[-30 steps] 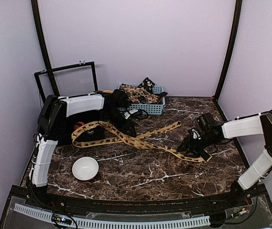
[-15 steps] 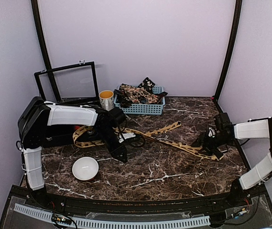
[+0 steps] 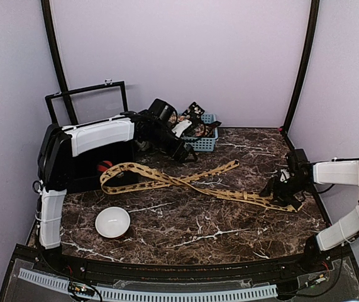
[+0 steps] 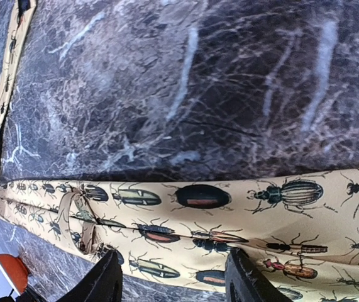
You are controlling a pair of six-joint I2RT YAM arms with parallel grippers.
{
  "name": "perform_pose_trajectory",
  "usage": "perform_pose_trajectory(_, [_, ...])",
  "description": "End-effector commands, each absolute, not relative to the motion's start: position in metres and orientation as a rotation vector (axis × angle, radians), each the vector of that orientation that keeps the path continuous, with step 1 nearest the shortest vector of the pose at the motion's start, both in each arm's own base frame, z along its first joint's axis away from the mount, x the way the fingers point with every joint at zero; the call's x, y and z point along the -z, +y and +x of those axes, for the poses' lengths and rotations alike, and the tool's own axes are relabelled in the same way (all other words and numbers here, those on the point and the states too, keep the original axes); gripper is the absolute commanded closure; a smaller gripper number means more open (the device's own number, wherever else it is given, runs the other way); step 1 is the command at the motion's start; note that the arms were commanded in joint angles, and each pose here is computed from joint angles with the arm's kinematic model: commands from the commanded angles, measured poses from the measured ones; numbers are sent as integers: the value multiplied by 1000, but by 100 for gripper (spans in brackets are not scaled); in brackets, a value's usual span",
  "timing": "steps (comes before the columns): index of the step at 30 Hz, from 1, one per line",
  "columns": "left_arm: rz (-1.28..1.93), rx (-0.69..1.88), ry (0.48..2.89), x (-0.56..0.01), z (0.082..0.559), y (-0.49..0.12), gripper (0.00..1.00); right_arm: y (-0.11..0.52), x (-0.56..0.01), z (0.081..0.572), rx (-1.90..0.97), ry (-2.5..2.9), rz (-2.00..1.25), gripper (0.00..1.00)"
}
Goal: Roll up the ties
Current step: Flatten out the tie at the center of the board.
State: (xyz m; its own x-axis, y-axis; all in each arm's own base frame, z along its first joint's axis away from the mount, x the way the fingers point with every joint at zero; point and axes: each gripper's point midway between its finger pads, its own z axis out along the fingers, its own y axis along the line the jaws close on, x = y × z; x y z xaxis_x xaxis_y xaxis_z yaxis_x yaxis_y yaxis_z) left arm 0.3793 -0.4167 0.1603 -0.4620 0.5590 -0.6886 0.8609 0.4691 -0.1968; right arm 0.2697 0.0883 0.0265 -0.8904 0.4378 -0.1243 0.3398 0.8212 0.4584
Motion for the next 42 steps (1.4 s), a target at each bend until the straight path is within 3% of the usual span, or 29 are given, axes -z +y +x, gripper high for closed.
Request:
perform_pose_trajectory(1, [1021, 693, 2322, -127, 417, -399, 17, 55, 4, 225, -398, 2938, 752, 42])
perform_pose_trajectory(4, [1075, 638, 2408, -99, 407, -388, 25, 49, 5, 229, -395, 2921, 789, 43])
perform_pose_trajectory(10, [1212, 548, 2587, -52, 352, -346, 50, 38, 4, 234, -367, 2902, 829, 42])
perform_pose_trajectory(20, [1360, 551, 2603, -41, 263, -301, 66, 18, 1, 234, -341, 2865, 911, 41])
perform_pose_trajectory(24, [1357, 610, 2524, -60, 263, -311, 64, 26, -8, 244, -431, 2846, 833, 40])
perform_pose_trajectory(31, [1090, 661, 2224, -146, 342, -367, 40, 35, -42, 261, -526, 2749, 701, 35])
perform_pose_trajectory(36, [1009, 689, 2166, -152, 393, -407, 39, 39, -65, 267, -568, 2674, 640, 34])
perform_pose_trajectory(42, [1016, 800, 2137, -130, 421, -449, 39, 54, -92, 277, -702, 2583, 567, 31])
